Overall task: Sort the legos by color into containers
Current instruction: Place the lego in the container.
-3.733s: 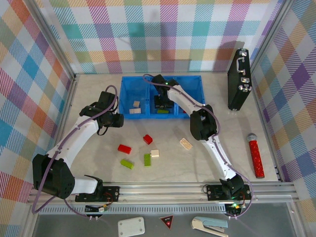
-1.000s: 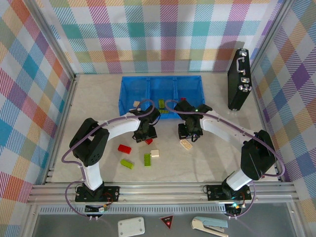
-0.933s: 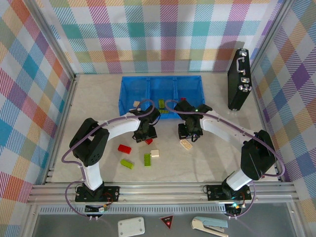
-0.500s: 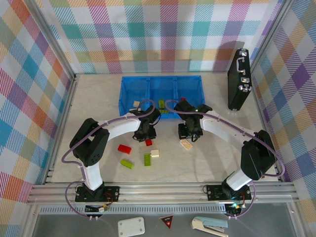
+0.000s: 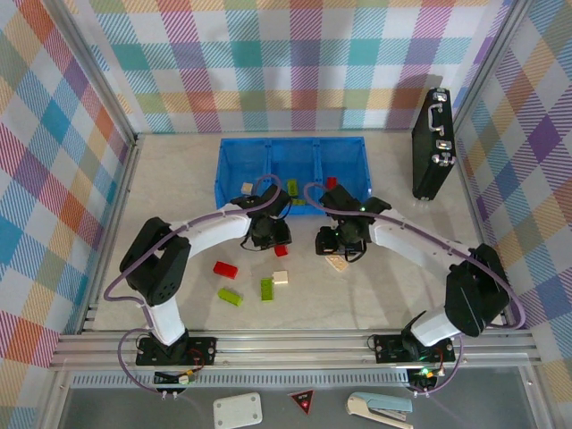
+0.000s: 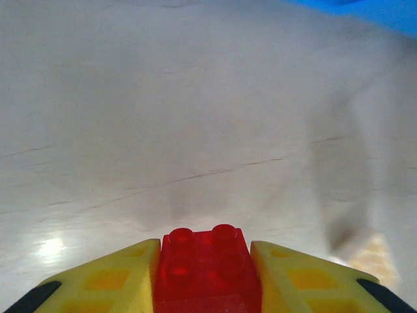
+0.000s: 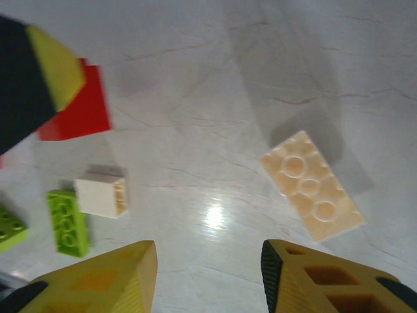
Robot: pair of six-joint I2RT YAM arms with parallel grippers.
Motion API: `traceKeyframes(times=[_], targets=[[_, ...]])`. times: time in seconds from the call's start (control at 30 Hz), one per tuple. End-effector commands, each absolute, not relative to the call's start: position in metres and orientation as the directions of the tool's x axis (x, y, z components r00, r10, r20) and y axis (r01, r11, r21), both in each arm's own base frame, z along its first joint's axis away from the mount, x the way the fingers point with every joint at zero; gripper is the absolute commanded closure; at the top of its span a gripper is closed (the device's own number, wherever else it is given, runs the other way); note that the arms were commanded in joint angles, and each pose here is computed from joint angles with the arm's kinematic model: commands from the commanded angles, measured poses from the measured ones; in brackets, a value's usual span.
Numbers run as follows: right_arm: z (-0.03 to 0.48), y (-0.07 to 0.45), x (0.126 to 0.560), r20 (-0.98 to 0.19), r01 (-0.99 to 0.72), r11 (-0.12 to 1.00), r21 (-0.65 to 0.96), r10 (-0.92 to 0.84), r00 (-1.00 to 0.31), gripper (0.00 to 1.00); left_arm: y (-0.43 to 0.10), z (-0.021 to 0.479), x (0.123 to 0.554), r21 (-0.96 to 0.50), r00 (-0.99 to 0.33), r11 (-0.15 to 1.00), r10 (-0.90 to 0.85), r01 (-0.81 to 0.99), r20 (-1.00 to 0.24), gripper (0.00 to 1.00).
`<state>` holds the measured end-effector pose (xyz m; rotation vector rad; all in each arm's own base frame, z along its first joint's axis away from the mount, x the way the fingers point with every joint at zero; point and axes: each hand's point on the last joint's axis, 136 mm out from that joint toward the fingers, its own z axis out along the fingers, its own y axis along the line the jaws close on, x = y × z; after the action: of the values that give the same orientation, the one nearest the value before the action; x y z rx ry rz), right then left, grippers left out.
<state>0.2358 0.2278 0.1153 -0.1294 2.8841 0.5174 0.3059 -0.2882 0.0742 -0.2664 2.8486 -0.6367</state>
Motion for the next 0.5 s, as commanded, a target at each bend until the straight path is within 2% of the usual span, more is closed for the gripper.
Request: traceKeyframes(times=[0.0, 0.13, 0.23, 0.47], targets=[[0.139, 0.252, 0.240, -0.279, -0.148, 0.863, 0.483, -0.009, -0.960, 0.51, -0.327, 0.104, 0.307, -0.639, -0.952, 0.745, -0.300, -0.189, -0.068, 0.62], [0.151, 0.257, 0.246, -0.339, -0.162, 0.829, 0.535, 0.035, -0.940, 0.48, -0.348, 0.124, 0.312, -0.738, -0.943, 0.641, -0.331, -0.212, -0.017, 0.62], [0.155, 0.252, 0.252, -0.377, -0.148, 0.831, 0.536, 0.079, -0.923, 0.44, -0.351, 0.137, 0.312, -0.761, -0.942, 0.611, -0.334, -0.218, 0.001, 0.62], [0.162, 0.243, 0.272, -0.447, -0.111, 0.840, 0.532, 0.167, -0.879, 0.43, -0.358, 0.157, 0.308, -0.798, -0.947, 0.564, -0.321, -0.213, 0.026, 0.62]])
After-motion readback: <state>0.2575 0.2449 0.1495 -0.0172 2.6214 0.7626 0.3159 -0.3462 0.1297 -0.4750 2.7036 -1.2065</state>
